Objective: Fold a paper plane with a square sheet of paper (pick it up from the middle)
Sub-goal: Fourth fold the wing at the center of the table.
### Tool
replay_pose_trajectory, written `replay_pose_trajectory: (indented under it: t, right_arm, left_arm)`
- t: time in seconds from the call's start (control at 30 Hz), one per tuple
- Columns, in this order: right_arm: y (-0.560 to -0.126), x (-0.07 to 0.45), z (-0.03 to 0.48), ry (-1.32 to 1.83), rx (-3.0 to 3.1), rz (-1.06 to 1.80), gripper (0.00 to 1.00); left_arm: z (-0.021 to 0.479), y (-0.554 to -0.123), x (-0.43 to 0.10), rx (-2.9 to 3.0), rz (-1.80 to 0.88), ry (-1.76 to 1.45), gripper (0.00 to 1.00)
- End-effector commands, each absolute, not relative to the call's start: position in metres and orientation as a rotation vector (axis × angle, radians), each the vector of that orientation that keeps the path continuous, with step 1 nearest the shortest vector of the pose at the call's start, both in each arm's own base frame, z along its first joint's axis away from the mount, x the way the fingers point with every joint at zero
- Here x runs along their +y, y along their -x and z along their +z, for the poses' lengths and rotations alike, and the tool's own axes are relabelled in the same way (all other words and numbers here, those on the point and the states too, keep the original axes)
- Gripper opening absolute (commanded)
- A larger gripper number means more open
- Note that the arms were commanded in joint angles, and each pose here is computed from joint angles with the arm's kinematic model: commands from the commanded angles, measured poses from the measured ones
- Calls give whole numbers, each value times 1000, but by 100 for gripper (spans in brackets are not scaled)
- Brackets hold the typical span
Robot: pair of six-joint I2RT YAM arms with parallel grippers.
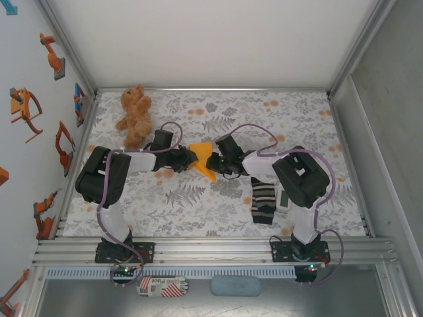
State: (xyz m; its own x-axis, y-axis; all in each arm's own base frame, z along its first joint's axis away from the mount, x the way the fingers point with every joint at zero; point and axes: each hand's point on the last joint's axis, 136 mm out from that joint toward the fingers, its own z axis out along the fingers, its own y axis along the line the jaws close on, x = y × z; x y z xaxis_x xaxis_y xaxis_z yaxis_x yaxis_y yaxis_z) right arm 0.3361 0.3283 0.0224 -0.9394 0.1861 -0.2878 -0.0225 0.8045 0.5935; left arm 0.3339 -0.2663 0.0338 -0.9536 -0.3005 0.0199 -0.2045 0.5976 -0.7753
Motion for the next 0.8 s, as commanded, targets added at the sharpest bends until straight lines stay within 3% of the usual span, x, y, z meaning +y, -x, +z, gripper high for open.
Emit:
replay_pose_trajectory:
  t: [0.0,0.27,0.4,0.43,0.53,0.77]
  right_arm:
    - [-341,323,43,-78,2598,893,20]
    - [-353,293,91,149,2467,673,36]
    - [-347,284,86,252,2436,525,62]
    - [-346,282,85,276,2428,480,64]
    - [-344,289,84,352,2406,412,64]
    - [-335,326,69,612,2361,356,50]
  left_arm:
    - [40,-340,-269,2690,-1311,385,10]
    - [48,-351,-263,2689,-1228,409,4]
    - [54,-363,-254,2663,-1138,524,4]
    - [54,-365,-252,2659,-1120,554,4]
    - [52,-369,-248,2660,-1061,630,5]
    - [49,-369,-245,2703,-983,703,5]
